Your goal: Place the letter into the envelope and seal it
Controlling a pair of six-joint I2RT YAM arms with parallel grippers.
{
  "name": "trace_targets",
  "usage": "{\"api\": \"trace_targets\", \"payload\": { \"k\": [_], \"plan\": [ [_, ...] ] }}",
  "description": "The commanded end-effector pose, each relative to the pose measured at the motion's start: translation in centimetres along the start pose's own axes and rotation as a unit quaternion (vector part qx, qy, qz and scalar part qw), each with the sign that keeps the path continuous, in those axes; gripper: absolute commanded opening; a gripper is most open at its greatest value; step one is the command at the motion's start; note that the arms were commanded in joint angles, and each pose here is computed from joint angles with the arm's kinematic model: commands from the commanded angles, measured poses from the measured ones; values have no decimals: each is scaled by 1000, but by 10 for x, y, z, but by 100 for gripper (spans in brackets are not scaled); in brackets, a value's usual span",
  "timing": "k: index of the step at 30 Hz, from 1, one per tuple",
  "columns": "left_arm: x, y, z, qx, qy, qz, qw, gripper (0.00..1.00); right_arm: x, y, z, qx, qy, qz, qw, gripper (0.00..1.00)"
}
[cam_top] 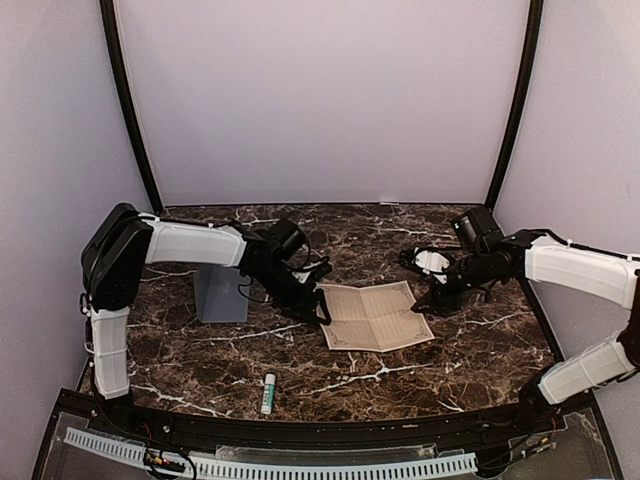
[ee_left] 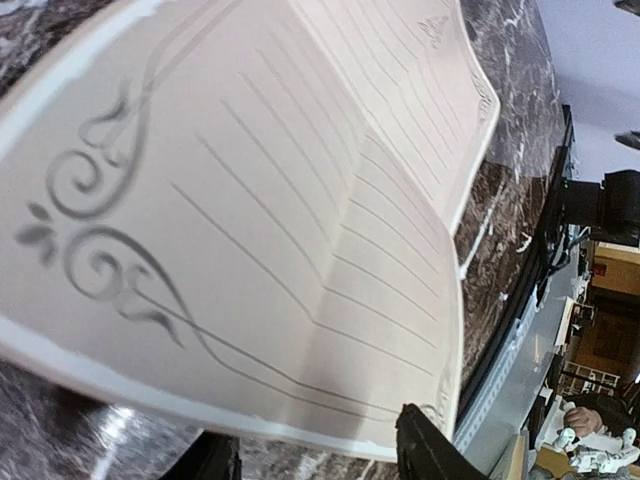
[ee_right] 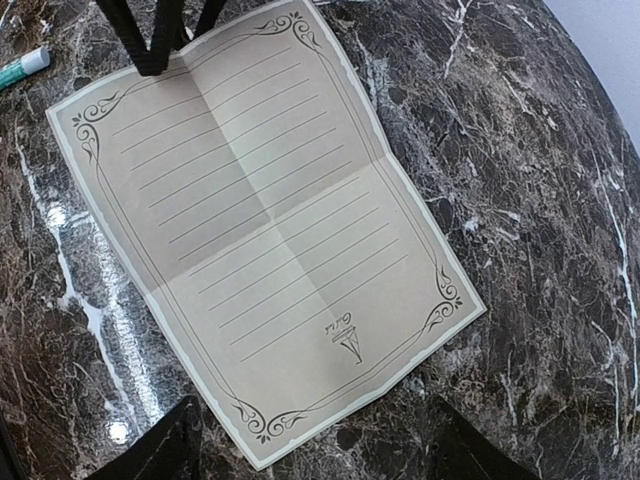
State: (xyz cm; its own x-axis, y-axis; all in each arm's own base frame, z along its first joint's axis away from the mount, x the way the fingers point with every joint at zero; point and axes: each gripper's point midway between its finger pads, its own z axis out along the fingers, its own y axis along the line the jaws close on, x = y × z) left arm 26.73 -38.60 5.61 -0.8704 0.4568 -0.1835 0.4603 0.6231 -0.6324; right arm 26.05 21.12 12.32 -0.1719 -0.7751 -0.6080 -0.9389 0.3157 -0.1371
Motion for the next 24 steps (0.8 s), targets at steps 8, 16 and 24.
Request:
{"api": "trace_targets", "payload": {
  "k": [8,16,24],
  "plan": [
    [-14,-7,-73,-149,-59,75,984,57,2,1,5,-6,-2,6,1000,72],
    [-90,-6,-78,-200,-141,137,960,71,6,3,6,-9,6,9,1000,72],
    [-114,7,-34,-184,-98,151,966,74,11,1,7,0,15,8,1000,72]
  ]
}}
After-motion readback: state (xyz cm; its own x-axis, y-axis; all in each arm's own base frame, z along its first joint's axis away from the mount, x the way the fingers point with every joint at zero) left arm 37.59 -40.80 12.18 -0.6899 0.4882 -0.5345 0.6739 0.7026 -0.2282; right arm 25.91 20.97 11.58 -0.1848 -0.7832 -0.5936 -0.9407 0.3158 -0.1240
